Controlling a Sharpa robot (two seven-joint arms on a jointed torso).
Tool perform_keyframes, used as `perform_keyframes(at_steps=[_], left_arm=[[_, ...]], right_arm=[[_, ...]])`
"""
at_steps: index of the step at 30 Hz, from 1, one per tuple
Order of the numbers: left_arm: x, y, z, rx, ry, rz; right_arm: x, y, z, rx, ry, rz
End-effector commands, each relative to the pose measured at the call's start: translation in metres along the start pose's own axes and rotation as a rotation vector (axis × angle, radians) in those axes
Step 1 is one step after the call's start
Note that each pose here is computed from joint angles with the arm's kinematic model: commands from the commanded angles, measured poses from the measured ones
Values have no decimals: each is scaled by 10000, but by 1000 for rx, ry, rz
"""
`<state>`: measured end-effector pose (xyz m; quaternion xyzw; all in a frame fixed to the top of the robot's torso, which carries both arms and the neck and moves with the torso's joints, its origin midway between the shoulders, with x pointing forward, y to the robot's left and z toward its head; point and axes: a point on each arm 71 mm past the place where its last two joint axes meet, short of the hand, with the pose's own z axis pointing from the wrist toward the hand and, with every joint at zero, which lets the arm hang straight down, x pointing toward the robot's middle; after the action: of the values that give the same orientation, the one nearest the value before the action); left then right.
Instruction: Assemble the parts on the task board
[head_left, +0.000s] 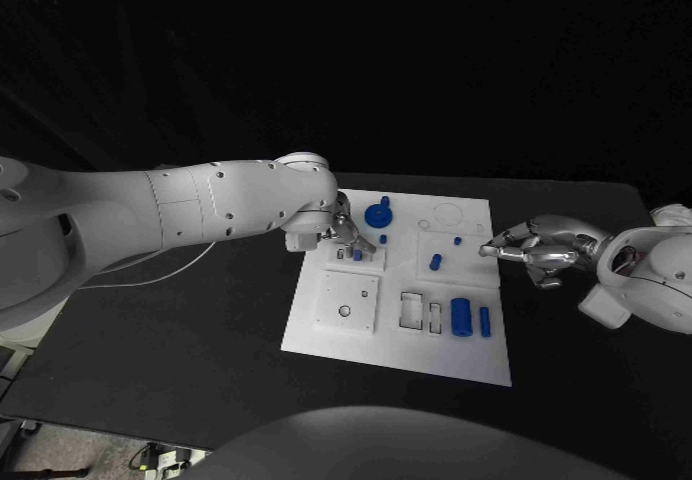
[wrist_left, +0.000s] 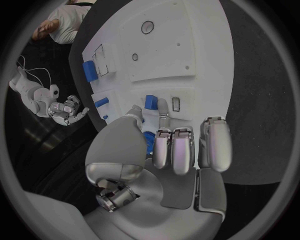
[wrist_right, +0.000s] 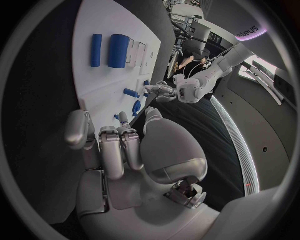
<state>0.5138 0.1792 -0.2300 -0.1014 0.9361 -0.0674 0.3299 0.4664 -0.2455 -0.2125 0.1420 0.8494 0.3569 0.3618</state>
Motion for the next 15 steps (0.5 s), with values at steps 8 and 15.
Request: perform_keyframes(at_steps=[8,15], left_arm=[[14,82,-26,-57,-37,-9],[55,87,-95,-12,-65,-6]], right_arm=[[17,-7,-1,1,19,-2],[14,-20,-8,4,18,0]])
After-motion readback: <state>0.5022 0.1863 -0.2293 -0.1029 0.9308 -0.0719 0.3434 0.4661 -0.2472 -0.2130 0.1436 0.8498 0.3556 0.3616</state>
